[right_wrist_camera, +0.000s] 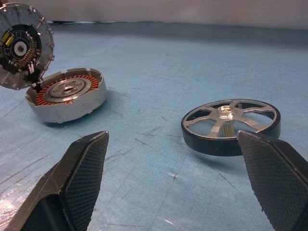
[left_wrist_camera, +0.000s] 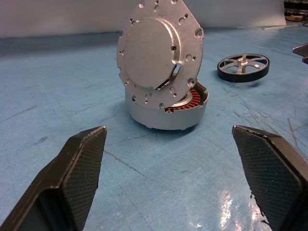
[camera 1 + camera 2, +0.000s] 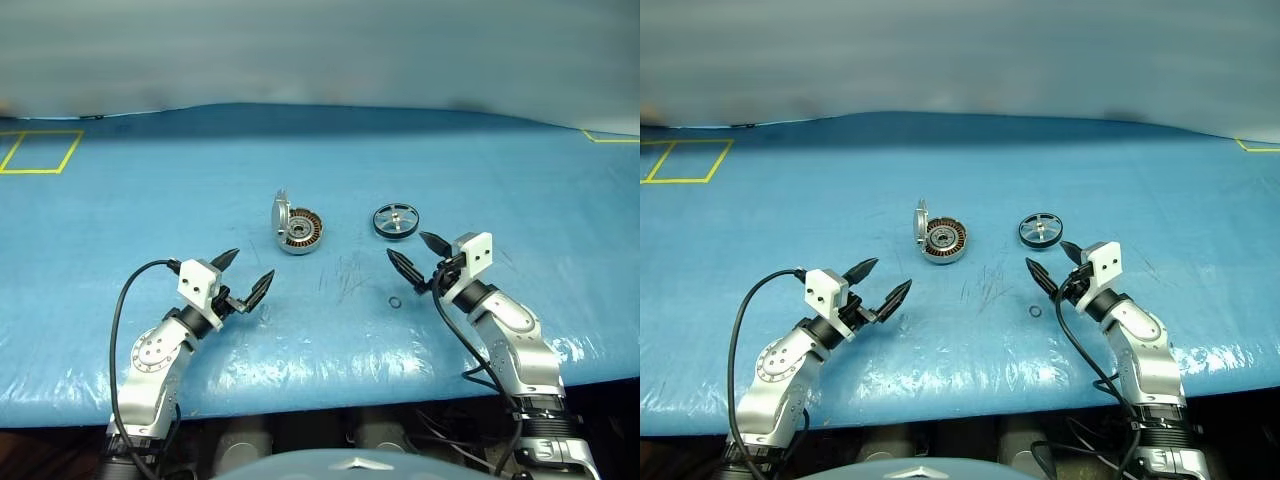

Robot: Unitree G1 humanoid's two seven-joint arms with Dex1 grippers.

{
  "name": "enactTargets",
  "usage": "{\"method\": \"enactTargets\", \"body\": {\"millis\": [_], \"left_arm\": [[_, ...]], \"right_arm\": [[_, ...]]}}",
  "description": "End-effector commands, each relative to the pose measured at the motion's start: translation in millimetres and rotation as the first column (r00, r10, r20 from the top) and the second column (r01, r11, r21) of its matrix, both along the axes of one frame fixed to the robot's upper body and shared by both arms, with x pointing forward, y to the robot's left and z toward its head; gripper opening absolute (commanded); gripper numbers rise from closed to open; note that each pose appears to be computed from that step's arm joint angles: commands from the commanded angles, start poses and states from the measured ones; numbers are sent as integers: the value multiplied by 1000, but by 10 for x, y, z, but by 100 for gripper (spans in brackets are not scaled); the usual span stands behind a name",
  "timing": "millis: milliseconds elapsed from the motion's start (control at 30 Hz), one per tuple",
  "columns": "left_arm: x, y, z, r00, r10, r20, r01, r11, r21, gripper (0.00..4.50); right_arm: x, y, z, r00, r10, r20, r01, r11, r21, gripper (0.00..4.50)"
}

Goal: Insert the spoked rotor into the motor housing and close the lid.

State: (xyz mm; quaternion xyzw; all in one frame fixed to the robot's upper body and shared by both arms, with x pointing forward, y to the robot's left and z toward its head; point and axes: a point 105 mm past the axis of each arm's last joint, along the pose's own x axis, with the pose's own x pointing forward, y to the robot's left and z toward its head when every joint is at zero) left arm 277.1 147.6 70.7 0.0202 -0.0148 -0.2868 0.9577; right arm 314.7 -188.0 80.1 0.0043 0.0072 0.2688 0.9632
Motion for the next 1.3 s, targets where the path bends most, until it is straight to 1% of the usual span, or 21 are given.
{"method": "enactTargets", "body": {"millis": [33, 1000, 1167, 1200, 1267, 1300], "left_arm": [[5, 20, 114, 999, 8, 47, -7, 1000, -8, 445], [49, 14, 128, 998, 19, 65, -18, 1000, -11, 445], [50, 19, 121, 998, 23, 62, -23, 1000, -3, 445], [50, 19, 121, 998, 24, 62, -24, 1000, -3, 445], [49, 15, 114, 998, 25, 59, -24, 1000, -3, 445], [50, 12, 112, 998, 25, 59, -25, 1000, -3, 445]], "right_arm": [[9, -5, 166, 998, 6, 64, -6, 1000, -10, 450], [10, 34, 97, 999, 21, 45, -19, 998, -54, 450], [-18, 115, 74, 993, 116, 5, -113, 973, -200, 450], [-18, 150, 77, 988, 153, -8, -150, 955, -257, 450], [-1, 225, 59, 967, 244, -69, -249, 864, -438, 450], [6, 235, 51, 960, 264, -90, -273, 827, -491, 450]]}}
